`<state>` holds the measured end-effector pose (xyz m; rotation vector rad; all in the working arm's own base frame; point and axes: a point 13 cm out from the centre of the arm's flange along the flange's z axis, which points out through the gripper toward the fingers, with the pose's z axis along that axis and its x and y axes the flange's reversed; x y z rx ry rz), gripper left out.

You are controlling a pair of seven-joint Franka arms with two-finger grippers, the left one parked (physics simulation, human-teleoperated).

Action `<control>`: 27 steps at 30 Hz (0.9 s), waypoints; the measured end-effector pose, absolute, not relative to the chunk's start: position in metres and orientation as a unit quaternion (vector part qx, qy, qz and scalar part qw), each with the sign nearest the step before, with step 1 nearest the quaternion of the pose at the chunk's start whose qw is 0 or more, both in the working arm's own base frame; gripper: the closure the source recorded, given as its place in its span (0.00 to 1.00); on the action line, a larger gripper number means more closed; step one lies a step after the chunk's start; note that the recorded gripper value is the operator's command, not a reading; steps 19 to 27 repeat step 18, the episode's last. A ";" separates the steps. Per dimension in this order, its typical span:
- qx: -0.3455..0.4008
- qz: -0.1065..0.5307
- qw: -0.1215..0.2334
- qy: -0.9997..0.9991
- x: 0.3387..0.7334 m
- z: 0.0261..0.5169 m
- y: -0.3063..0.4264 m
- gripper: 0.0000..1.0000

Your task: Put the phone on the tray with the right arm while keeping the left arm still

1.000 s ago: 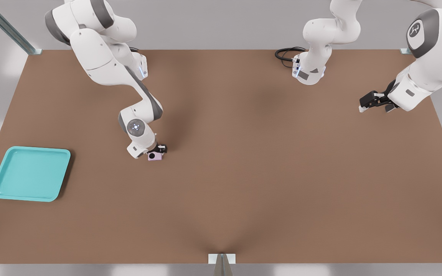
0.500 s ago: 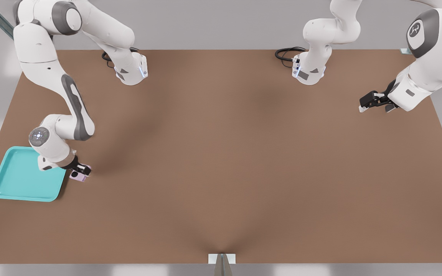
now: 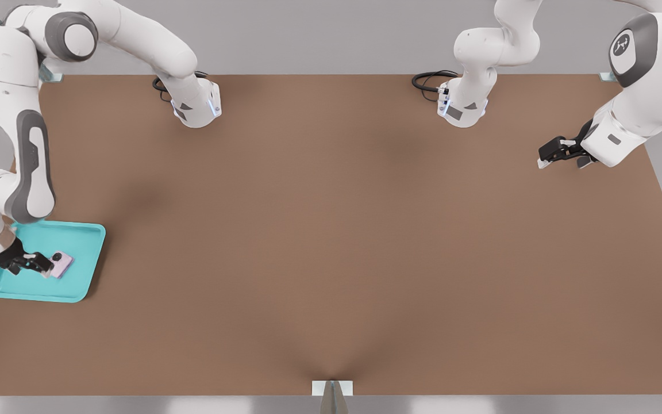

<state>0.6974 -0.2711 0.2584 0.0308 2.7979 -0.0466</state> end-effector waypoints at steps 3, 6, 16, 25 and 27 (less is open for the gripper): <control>-0.118 -0.025 0.219 0.968 0.745 0.422 -0.108 0.00; -0.155 -0.071 0.198 0.965 0.696 0.527 -0.011 0.00; -0.099 -0.037 0.056 0.993 0.624 0.529 0.020 0.00; -0.093 -0.035 0.041 0.994 0.612 0.519 0.022 0.00; -0.093 -0.035 0.041 0.994 0.612 0.519 0.022 0.00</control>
